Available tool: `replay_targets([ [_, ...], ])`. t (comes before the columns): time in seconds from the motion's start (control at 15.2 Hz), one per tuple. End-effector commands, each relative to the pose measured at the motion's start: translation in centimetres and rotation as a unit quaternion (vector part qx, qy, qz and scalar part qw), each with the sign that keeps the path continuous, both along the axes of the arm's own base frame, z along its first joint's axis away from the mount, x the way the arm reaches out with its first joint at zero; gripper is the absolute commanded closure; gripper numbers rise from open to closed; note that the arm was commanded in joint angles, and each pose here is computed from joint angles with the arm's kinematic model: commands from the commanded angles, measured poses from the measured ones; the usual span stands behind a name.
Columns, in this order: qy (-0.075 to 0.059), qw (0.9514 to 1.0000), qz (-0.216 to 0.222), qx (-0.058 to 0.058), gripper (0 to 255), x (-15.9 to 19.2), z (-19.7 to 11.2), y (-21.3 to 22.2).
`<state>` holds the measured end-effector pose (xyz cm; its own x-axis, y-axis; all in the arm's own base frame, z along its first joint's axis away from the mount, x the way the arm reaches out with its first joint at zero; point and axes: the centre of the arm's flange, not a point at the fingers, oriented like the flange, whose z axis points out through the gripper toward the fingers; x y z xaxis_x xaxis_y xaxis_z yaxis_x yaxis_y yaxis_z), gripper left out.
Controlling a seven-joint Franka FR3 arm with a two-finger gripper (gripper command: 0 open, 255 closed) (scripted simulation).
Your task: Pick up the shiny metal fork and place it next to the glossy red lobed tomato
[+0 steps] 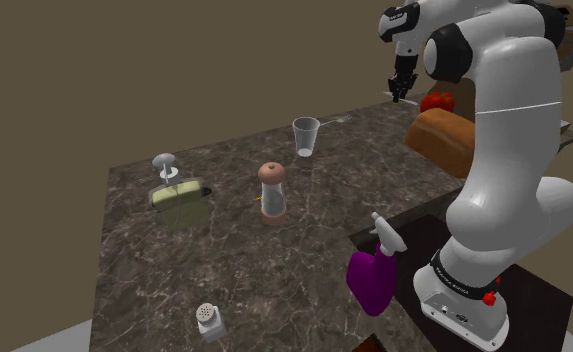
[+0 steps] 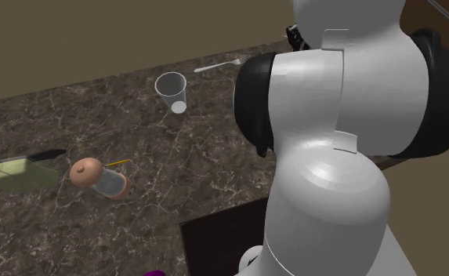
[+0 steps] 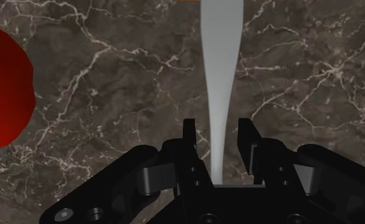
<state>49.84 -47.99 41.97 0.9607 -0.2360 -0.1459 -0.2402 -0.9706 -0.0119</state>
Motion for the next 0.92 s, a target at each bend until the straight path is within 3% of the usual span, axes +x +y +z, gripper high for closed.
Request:
replay_targets([
  [0.0,0.000,1.0000,0.000,0.000,255,0.0,-1.1,0.0],
  [0.86,0.000,1.0000,0.000,0.000,255,0.0,-8.0,0.0],
])
